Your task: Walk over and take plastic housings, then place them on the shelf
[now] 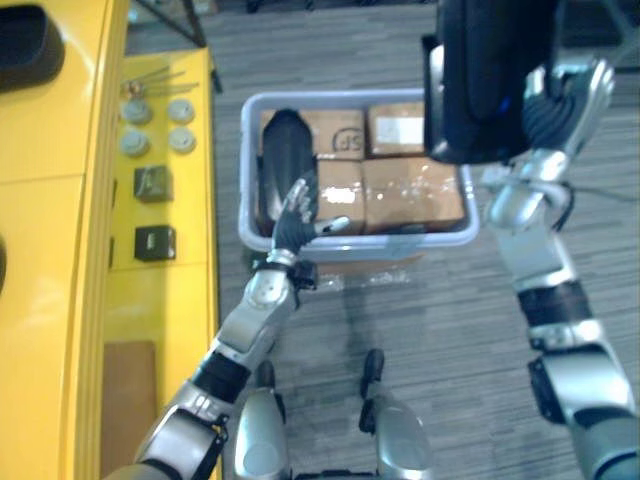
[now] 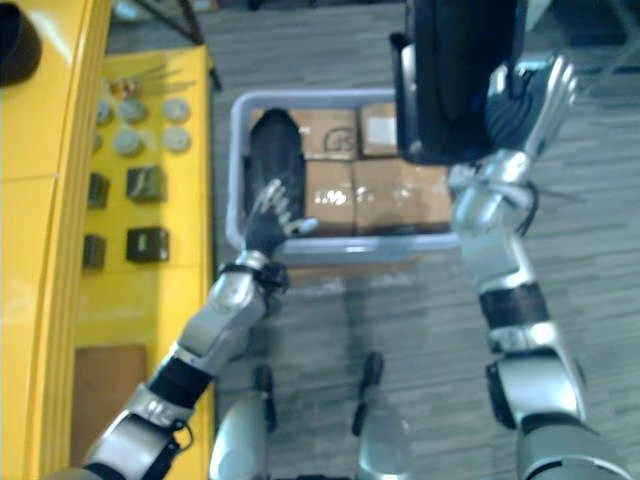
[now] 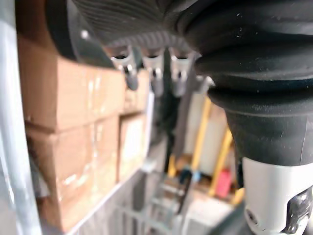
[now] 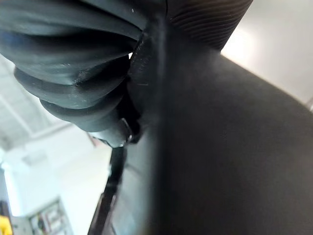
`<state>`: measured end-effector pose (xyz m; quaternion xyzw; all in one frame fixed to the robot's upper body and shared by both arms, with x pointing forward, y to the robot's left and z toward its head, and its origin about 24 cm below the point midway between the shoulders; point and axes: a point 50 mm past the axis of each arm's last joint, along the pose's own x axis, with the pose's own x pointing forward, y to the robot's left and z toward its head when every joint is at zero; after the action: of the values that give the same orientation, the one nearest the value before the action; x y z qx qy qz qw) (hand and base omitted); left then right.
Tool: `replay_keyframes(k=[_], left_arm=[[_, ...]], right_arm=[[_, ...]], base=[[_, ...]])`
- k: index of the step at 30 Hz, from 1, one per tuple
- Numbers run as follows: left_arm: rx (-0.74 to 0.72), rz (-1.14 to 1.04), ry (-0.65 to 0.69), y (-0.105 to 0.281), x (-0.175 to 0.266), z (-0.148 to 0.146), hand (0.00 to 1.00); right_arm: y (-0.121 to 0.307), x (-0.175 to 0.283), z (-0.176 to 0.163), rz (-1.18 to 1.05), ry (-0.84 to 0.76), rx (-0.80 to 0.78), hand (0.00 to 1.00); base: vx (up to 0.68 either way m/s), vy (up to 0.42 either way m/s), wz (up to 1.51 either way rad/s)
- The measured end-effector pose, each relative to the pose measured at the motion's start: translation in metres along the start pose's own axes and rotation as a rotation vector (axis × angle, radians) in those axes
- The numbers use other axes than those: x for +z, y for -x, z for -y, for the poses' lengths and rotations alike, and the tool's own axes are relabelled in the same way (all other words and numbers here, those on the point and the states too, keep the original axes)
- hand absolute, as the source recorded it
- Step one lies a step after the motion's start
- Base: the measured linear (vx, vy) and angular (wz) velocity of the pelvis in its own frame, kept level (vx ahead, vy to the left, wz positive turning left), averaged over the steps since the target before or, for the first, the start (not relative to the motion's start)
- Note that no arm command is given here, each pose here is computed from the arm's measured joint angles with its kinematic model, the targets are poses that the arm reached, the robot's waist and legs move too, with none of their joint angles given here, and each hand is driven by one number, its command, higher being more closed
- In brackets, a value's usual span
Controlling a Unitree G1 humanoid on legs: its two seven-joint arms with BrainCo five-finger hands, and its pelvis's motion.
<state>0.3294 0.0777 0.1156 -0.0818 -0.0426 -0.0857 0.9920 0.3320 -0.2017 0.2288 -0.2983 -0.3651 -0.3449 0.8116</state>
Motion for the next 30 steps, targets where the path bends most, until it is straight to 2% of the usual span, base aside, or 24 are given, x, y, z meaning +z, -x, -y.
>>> replay_keyframes(k=[13, 18, 23, 30], left_arm=[[0.188, -0.256, 0.102, -0.006, -0.044, -0.011, 0.0], [0.12, -0.289, 0.2, -0.006, -0.048, -0.005, 0.0], [-0.042, -0.361, 0.495, -0.004, -0.051, 0.012, 0.0], [-0.11, -0.357, 0.606, -0.002, -0.045, 0.026, 0.0]], right_arm=[[0.064, 0.001, -0.023, 0.039, -0.076, 0.267, 1.0], [0.085, -0.003, -0.028, 0.011, -0.09, 0.355, 1.0], [0.102, -0.003, -0.033, 0.005, -0.092, 0.417, 1.0], [0.116, -0.002, -0.041, 0.013, -0.088, 0.474, 1.0]], base=[[0.02, 0.008, -0.09], [0.0, 0.0, 0.0], [0.0, 0.0, 0.0], [-0.01, 0.015, 0.01]])
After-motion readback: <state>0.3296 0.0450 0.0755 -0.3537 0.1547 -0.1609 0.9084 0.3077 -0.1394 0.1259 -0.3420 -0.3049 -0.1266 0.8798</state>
